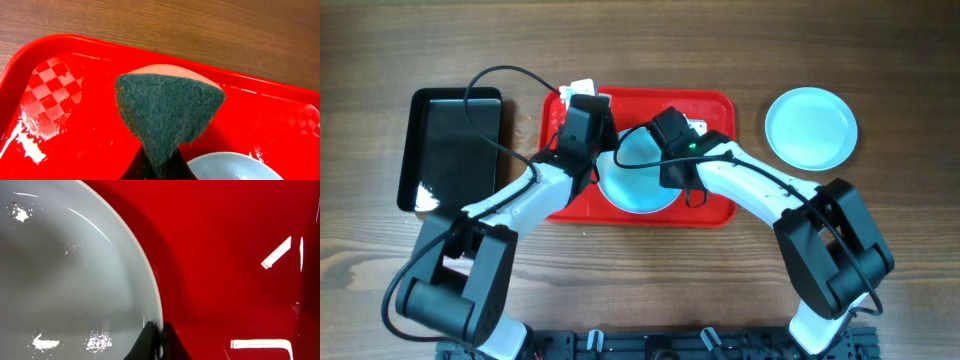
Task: Clean dirty plates on tray and stack at the side
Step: 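Scrub the held plate with the sponge in the left gripper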
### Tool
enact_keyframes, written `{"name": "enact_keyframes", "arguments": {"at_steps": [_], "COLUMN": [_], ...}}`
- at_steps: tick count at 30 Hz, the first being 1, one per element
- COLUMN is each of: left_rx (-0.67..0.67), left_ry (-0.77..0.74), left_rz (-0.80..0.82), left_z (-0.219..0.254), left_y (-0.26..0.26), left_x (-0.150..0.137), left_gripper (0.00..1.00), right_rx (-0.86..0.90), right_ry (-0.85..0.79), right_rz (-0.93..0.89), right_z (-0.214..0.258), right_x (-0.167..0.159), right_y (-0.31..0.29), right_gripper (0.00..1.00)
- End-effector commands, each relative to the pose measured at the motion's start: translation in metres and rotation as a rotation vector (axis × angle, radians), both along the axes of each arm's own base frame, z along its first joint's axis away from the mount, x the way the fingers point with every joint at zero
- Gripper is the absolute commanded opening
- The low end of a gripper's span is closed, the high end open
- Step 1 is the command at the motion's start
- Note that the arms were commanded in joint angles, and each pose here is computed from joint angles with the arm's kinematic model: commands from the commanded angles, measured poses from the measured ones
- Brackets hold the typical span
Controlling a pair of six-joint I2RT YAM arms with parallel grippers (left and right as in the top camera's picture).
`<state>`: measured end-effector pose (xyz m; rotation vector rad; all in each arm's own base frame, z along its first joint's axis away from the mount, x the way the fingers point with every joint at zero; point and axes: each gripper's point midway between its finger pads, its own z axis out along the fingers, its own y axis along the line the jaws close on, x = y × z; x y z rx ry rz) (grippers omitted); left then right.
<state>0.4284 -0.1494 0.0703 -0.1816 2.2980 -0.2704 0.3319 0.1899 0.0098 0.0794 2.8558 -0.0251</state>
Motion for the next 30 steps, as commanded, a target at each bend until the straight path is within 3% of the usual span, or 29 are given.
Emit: {"name": "enact_keyframes", "arguments": {"at_steps": [1,5,13,17,25,27,30], "left_rx": [-0.064,-0.170,-0.147,-0.042,0.317,0.346,0.286], "left_ry": [0.006,0.356,0.499,0.461,0.347,0.286,0.159], "left_rz": [-0.088,-0.186,-0.195,-0.074,0.109,0.152,0.168], "left_z": [0.032,-0.017,-0.076,-0.081,-0.072,-0.061,-0.034], "left_y": [-0.011,-0.031,-0.041,-0.002,0.073,0.079,0.071], "left_x": [-0.016,-0.079,-0.094,-0.078,-0.057,-0.046,-0.024], "left_gripper": [0.04,0.04,0.04,0.04,0.04,0.04,0.04], "right_rx": [-0.048,-0.041,-0.028,-0.034,-0.035,-0.035,-0.036], "right_ry": [0.034,0.033,0.038,0.045,0.046,0.046,0.048], "right_rz": [-0.001,0.000,0.003,0.004,0.004,0.004,0.006], "right_z": [-0.013,-0.013,-0.013,-0.014,-0.014,-0.014,-0.014], "right_x": [-0.009,-0.008,-0.009,-0.011,-0.011,-0.011,-0.011], "right_y": [-0.011,-0.009,-0.007,-0.008,-0.008,-0.008,-0.009], "right_gripper": [0.04,0.04,0.04,0.04,0.04,0.04,0.04]}}
